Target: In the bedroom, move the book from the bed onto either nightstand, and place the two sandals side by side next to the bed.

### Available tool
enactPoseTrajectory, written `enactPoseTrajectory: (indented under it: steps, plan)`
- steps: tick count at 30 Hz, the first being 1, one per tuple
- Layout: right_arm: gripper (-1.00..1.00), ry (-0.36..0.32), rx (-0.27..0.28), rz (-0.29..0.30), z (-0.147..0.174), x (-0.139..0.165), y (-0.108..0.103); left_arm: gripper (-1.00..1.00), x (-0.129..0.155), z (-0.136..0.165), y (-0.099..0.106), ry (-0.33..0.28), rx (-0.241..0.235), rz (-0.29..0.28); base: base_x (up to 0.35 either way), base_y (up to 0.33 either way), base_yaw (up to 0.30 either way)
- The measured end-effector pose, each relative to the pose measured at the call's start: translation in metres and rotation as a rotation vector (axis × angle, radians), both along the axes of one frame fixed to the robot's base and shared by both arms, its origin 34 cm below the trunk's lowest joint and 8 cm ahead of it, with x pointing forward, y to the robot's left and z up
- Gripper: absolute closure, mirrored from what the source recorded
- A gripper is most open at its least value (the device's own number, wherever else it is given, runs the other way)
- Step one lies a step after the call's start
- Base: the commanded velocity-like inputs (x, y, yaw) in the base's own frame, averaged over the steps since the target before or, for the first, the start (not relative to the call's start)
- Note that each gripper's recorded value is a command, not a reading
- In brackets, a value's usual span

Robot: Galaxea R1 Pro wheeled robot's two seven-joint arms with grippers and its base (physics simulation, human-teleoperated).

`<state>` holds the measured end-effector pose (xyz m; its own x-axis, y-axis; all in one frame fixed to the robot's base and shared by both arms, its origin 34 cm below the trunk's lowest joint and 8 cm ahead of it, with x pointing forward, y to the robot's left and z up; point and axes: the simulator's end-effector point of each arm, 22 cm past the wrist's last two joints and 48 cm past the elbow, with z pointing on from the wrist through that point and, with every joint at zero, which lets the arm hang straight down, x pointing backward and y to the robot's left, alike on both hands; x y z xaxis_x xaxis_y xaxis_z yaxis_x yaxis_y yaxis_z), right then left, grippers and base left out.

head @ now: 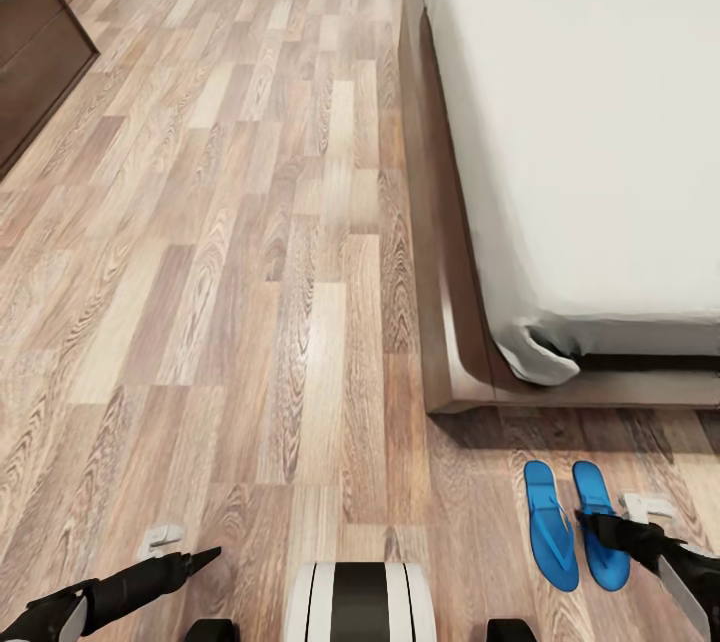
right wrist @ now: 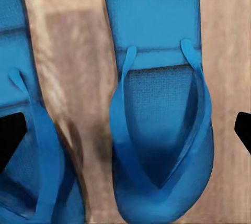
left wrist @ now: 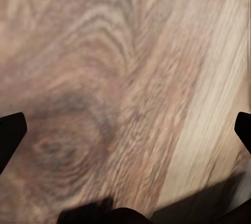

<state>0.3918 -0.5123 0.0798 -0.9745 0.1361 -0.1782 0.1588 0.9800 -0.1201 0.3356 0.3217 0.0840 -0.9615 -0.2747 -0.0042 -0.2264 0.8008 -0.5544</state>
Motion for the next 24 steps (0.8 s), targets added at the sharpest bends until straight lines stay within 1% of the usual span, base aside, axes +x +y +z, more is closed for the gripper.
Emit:
enactPoseTrajectory:
  steps: [1, 3, 4, 6, 7, 8, 9, 11, 12, 13, 14, 18, 24]
  plan:
    - [-1.0, -0.001, 0.044, -0.015, 0.001, -0.004, 0.003, -1.0, 0.002, 0.001, 0.0, -0.004, 0.0, 0.0, 0.0, 0.0, 0.0]
    - [-1.0, 0.021, 0.196, -0.082, 0.009, -0.033, 0.007, -1.0, 0.005, 0.003, -0.001, -0.013, -0.001, 0.0, 0.0, 0.0, 0.0]
    - [-1.0, 0.027, 0.23, -0.104, 0.012, -0.042, 0.006, -1.0, 0.007, 0.005, -0.001, -0.017, -0.001, 0.0, 0.0, 0.0, 0.0]
    - [-1.0, 0.043, 0.336, -0.18, 0.025, -0.071, 0.008, -1.0, 0.01, 0.007, 0.0, -0.026, -0.001, 0.0, 0.0, 0.0, 0.0]
    - [-1.0, 0.045, 0.369, -0.213, 0.03, -0.081, 0.009, -1.0, 0.012, 0.008, 0.0, -0.03, 0.0, 0.0, 0.0, 0.0, 0.0]
    - [-1.0, 0.044, 0.389, -0.234, 0.034, -0.087, 0.01, -1.0, 0.013, 0.009, -0.001, -0.034, -0.001, 0.0, 0.0, 0.0, 0.0]
    - [-1.0, 0.024, 0.4, -0.24, 0.038, -0.091, 0.008, -1.0, 0.013, 0.01, -0.009, -0.034, -0.013, 0.002, 0.0, 0.0, 0.0]
    - [-1.0, -0.025, 0.392, -0.215, 0.043, -0.083, 0.005, -1.0, 0.015, 0.011, -0.019, -0.04, -0.027, 0.003, 0.0, 0.0, 0.0]
    - [-1.0, -0.039, 0.39, -0.207, 0.044, -0.08, 0.004, -1.0, 0.016, 0.012, -0.021, -0.044, -0.031, 0.004, 0.0, 0.0, 0.0]
    - [-1.0, -0.065, 0.383, -0.191, 0.046, -0.076, 0.002, -1.0, 0.017, 0.011, -0.031, -0.046, -0.038, 0.005, 0.0, 0.0, 0.0]
    - [-1.0, -0.074, 0.38, -0.185, 0.047, -0.074, 0.002, -1.0, 0.018, 0.012, -0.035, -0.048, -0.04, 0.006, 0.0, 0.0, 0.0]
    - [-1.0, -0.098, 0.378, -0.176, 0.052, -0.067, 0.001, -1.0, 0.02, 0.015, -0.045, -0.053, -0.053, 0.009, 0.0, 0.0, 0.0]
    - [-1.0, -0.108, 0.378, -0.172, 0.054, -0.064, 0.001, -1.0, 0.022, 0.017, -0.049, -0.074, -0.055, 0.005, 0.0, 0.0, 0.0]
